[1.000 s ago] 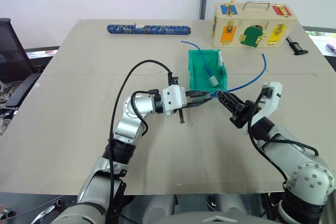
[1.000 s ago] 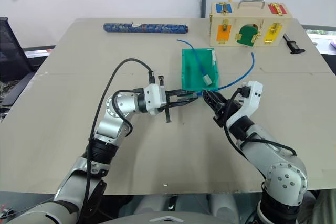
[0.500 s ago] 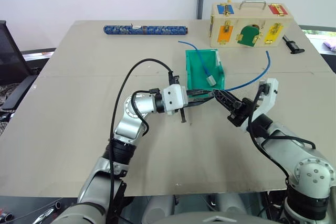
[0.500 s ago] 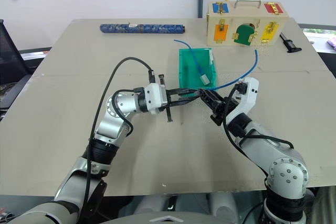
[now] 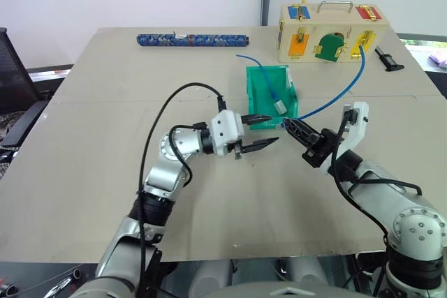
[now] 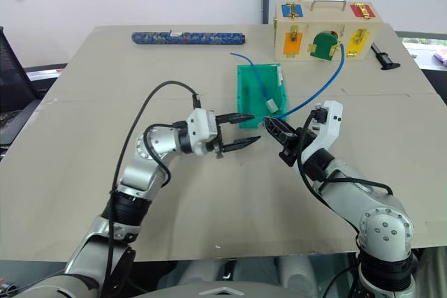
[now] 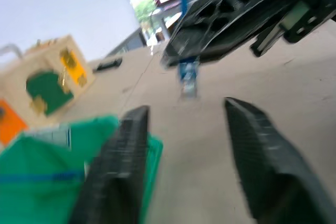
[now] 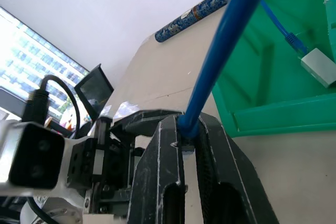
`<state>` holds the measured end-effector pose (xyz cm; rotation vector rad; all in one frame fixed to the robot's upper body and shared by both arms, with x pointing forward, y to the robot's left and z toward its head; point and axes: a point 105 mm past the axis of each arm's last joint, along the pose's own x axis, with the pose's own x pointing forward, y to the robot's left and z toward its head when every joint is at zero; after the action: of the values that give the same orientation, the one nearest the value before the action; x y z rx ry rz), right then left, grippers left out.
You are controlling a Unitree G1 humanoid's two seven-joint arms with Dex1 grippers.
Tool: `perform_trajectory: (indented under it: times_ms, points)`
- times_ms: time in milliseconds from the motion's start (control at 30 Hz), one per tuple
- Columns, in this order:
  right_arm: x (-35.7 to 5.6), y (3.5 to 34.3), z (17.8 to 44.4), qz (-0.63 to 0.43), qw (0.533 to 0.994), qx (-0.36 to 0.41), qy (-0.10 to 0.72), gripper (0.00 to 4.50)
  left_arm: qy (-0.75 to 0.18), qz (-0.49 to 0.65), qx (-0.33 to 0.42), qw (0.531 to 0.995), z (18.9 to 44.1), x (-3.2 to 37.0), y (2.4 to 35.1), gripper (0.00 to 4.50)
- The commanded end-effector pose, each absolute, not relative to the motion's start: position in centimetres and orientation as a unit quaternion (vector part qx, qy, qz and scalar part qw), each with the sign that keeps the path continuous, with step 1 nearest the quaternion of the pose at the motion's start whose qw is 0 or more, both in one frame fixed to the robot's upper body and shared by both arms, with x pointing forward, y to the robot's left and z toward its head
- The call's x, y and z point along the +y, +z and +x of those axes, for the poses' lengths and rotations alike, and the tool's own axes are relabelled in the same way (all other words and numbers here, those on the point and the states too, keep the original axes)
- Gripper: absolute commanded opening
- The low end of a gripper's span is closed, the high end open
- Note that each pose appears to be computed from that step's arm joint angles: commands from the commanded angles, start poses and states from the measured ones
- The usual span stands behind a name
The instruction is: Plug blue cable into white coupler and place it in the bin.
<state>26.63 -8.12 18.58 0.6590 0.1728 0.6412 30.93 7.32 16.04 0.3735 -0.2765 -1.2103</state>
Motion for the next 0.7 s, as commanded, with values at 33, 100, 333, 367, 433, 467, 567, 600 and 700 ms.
perform_trajectory:
  times_ms: [33, 100, 333, 367, 433, 467, 567, 600, 700]
  points:
    - [-7.8, 19.1, 26.3, 0.324, 0.884, 0.073, 0.329, 0.0, -0.498, 0.146, -0.108, 0.848, 31.6, 11.1, 17.4, 3.51]
    - [-7.8, 18.9, 26.4, 0.324, 0.882, 0.077, 0.333, 0.0, -0.45, 0.137, -0.085, 0.878, 32.1, 13.6, 17.4, 3.51]
    - [-7.7, 18.4, 27.3, 0.329, 0.875, 0.085, 0.346, 0.0, -0.319, 0.111, -0.008, 0.941, 30.7, 21.6, 16.2, 3.51]
    - [-7.7, 18.3, 27.4, 0.329, 0.873, 0.086, 0.349, 0.0, -0.314, 0.103, 0.001, 0.944, 30.4, 22.2, 15.9, 3.51]
    - [-7.4, 18.2, 27.6, 0.326, 0.871, 0.089, 0.356, 0.0, -0.305, 0.079, 0.02, 0.949, 29.6, 23.3, 15.3, 3.51]
    - [-7.3, 18.2, 27.7, 0.325, 0.87, 0.091, 0.36, 0.0, -0.304, 0.068, 0.032, 0.95, 29.1, 23.8, 14.9, 3.51]
    - [-7.1, 18.1, 27.9, 0.32, 0.868, 0.093, 0.367, 0.0, -0.304, 0.036, 0.065, 0.95, 28.3, 25.3, 14.2, 3.51]
    - [-7.1, 18.1, 28.0, 0.318, 0.868, 0.094, 0.369, 0.0, -0.305, 0.036, 0.076, 0.949, 28.2, 25.8, 14.0, 3.51]
    - [-7.1, 18.1, 28.1, 0.317, 0.868, 0.094, 0.371, 0.0, -0.332, 0.084, 0.107, 0.933, 28.1, 26.6, 13.4, 3.51]
